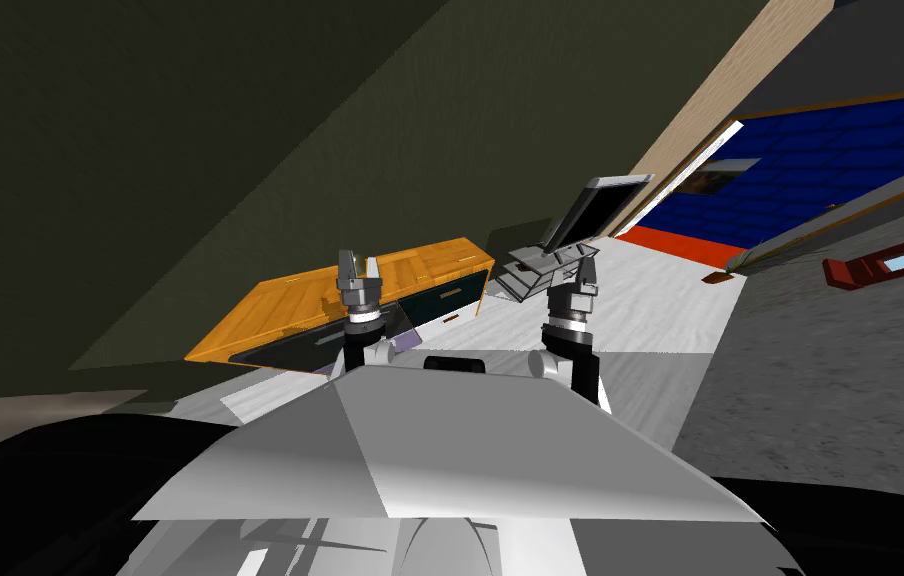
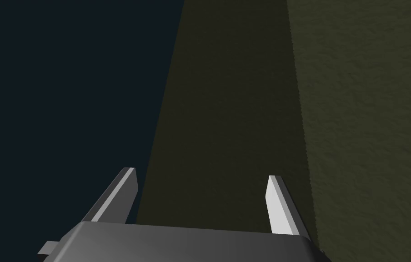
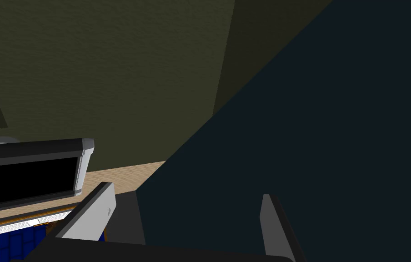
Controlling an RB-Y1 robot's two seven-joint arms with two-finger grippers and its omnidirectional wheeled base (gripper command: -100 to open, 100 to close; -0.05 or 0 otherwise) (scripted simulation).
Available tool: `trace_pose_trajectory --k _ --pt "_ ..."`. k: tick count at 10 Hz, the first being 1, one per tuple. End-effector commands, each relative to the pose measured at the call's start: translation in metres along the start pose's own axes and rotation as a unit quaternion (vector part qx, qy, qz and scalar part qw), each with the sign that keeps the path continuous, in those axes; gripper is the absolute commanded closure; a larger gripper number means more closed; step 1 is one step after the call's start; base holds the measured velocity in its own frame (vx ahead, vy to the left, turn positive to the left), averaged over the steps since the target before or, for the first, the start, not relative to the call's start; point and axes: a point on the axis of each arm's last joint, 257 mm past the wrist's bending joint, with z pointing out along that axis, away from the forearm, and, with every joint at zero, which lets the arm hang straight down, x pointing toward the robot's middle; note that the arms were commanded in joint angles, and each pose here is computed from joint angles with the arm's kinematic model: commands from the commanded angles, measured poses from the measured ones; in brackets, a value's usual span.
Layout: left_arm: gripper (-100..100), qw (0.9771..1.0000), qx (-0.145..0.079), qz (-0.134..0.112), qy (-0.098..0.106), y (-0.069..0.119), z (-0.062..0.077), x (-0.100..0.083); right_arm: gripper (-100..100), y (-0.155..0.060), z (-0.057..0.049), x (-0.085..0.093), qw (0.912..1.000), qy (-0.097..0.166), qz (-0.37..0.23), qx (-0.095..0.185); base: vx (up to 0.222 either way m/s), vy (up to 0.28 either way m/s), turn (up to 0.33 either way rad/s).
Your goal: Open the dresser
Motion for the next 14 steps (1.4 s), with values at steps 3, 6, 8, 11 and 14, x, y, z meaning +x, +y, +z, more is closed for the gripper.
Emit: trace_pose_trajectory --k 3,6,8,11,14 --pt "0 1.0000 0.000 0.000 0.000 0.000 0.000 0.000 0 0.000 0.000 0.000 1.0000 0.000 0.000 0.000 0.000 0.000 0.000" --pt "0 1.0000 0.000 0.000 0.000 0.000 0.000 0.000 0 0.000 0.000 0.000 1.0000 0.000 0.000 0.000 0.000 0.000 0.000" --pt "0 1.0000 0.000 0.000 0.000 0.000 0.000 0.000 0 0.000 0.000 0.000 1.0000 0.000 0.000 0.000 0.000 0.000 0.000" --pt "-100 0.9994 -0.009 0.009 0.032 0.009 -0.004 0.006 0 0.000 0.000 0.000 1.0000 0.000 0.000 0.000 0.016 -0.017 0.012" --pt "-100 0.9975 -0.031 0.019 0.060 0.031 -0.013 0.008 0 0.000 0.000 0.000 1.0000 0.000 0.000 0.000 0.050 -0.058 0.035"
